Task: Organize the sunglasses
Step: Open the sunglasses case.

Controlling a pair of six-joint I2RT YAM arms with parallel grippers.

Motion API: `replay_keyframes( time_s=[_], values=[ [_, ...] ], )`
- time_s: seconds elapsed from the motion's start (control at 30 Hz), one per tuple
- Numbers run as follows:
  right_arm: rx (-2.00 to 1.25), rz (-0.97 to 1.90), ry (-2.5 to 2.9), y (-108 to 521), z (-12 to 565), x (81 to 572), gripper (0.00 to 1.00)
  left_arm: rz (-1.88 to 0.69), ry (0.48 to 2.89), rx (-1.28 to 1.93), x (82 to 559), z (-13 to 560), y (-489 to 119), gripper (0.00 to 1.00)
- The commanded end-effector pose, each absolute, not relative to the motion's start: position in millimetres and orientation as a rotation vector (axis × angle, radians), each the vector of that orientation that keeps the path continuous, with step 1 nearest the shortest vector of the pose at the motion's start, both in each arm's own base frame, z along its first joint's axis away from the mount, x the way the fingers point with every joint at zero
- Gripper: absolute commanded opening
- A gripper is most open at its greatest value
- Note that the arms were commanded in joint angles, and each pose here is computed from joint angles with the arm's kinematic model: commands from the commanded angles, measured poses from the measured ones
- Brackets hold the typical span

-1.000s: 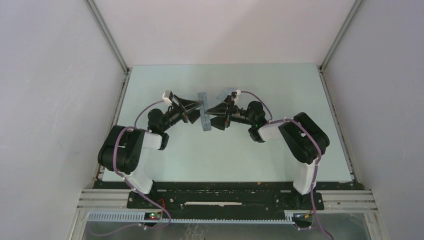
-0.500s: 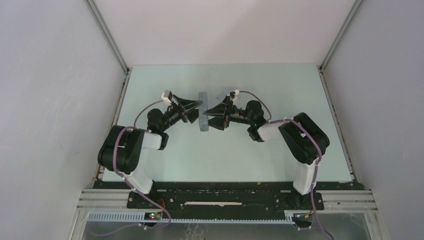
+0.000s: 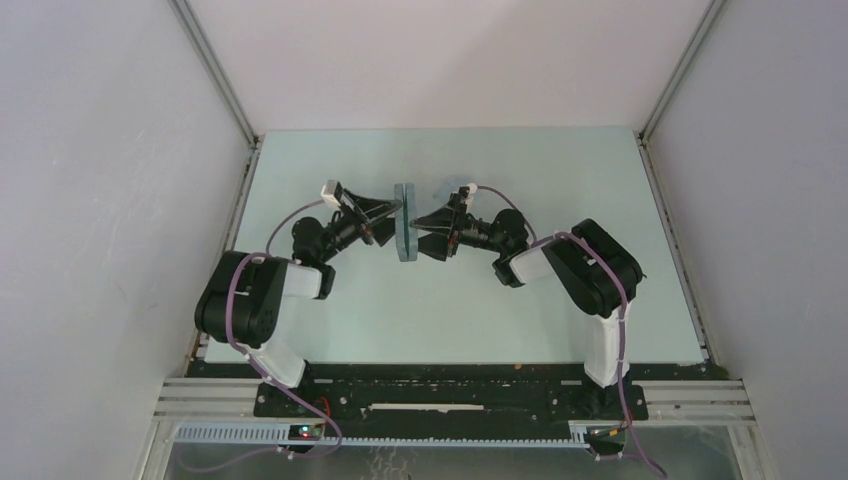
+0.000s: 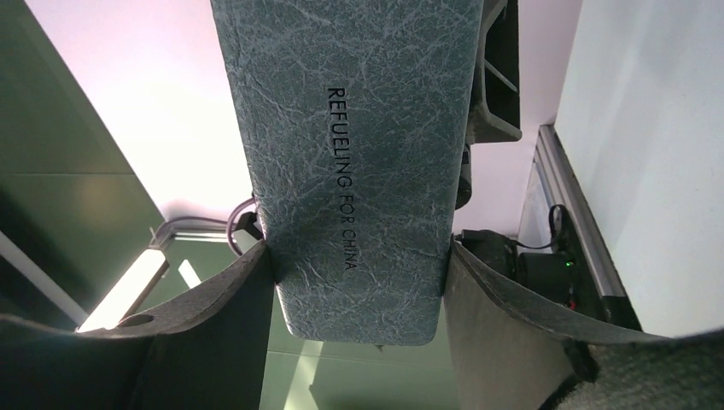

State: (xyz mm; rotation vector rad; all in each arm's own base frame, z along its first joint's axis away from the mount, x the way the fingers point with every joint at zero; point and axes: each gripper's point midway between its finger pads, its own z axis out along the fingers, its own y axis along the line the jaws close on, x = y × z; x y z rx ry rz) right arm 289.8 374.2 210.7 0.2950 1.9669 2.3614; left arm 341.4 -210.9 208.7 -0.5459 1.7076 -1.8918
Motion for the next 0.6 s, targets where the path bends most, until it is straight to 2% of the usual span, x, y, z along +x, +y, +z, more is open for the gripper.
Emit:
replay_keyframes(
  time_s=[0.0, 0.1, 0.27, 0.57],
  values=[
    [0.339, 2.473, 1.869, 369, 236, 293, 0.2, -1.916, 1.597, -0.337, 328, 249, -210, 0.0],
    [0.378, 2.5, 1.858, 368, 238, 295, 0.15, -1.916, 1.589, -0.315, 326, 253, -209, 0.0],
    [0.47, 2.535, 1.876, 368, 235, 299, 0.0, -1.914, 1.565, -0.247, 321, 264, -208, 0.0],
    [0.647, 2.587, 1.883, 368, 231, 307, 0.0, -1.889, 1.517, -0.109, 308, 289, -202, 0.0]
  ],
)
